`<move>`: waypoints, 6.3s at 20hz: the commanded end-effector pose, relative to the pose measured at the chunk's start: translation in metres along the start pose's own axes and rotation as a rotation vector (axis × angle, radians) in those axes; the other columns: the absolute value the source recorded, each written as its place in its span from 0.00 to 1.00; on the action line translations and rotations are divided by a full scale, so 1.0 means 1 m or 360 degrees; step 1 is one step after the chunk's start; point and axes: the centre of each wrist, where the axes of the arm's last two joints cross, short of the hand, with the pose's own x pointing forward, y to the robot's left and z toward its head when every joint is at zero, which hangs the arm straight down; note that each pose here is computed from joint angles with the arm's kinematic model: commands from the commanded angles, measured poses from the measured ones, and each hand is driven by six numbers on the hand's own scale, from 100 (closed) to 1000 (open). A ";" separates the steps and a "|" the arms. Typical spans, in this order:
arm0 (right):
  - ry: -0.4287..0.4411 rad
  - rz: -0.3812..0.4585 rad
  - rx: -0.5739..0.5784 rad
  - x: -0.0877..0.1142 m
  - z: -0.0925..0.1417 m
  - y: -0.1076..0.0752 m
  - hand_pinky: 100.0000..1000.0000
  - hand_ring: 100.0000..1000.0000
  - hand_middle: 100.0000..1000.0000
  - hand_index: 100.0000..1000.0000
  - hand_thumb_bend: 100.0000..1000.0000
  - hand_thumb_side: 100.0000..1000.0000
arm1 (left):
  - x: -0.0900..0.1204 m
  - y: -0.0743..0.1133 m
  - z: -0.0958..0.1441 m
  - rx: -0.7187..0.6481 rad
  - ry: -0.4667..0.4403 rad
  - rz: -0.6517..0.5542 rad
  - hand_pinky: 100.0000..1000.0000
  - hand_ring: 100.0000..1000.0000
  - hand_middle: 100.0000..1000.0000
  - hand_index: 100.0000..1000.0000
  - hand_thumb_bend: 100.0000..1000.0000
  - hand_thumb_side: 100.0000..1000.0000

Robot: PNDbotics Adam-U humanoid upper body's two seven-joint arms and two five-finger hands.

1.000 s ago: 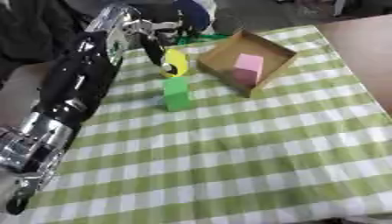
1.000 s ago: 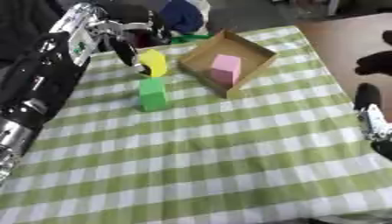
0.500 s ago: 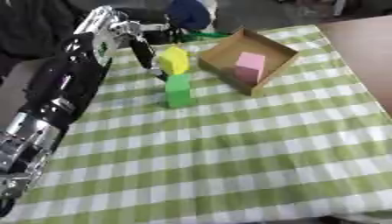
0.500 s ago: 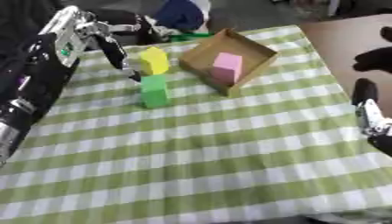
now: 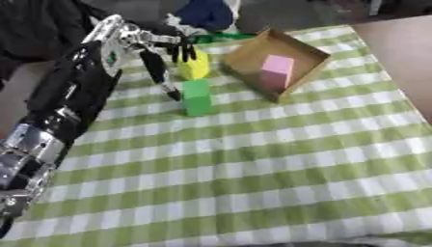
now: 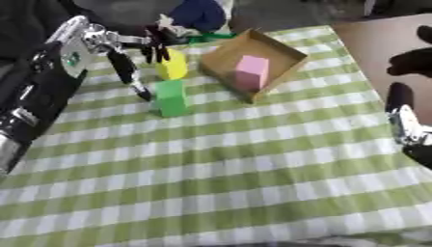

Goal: Pick up objects on the table and place them in the box.

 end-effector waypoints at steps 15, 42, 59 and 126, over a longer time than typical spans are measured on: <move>-0.0037 0.0040 -0.0010 0.006 -0.003 -0.006 0.82 0.69 0.66 0.94 0.00 0.33 | 0.010 -0.004 -0.017 -0.0285 -0.0200 -0.0185 0.73 0.60 0.63 0.82 0.71 0.26; -0.0038 0.0036 -0.0001 0.007 -0.004 -0.004 0.82 0.69 0.65 0.94 0.00 0.34 | 0.019 0.023 -0.006 0.0242 -0.0151 -0.0222 0.65 0.44 0.43 0.73 0.37 0.08; -0.0101 0.0010 0.0058 0.012 -0.013 0.000 0.82 0.69 0.65 0.94 0.00 0.36 | 0.064 0.067 -0.023 0.0840 -0.0055 -0.0256 0.65 0.44 0.43 0.73 0.34 0.13; -0.0057 0.0018 0.0069 0.007 -0.009 0.003 0.83 0.69 0.65 0.94 0.00 0.38 | -0.021 0.019 -0.003 0.0773 0.1034 0.0348 0.67 0.57 0.60 0.82 0.76 0.42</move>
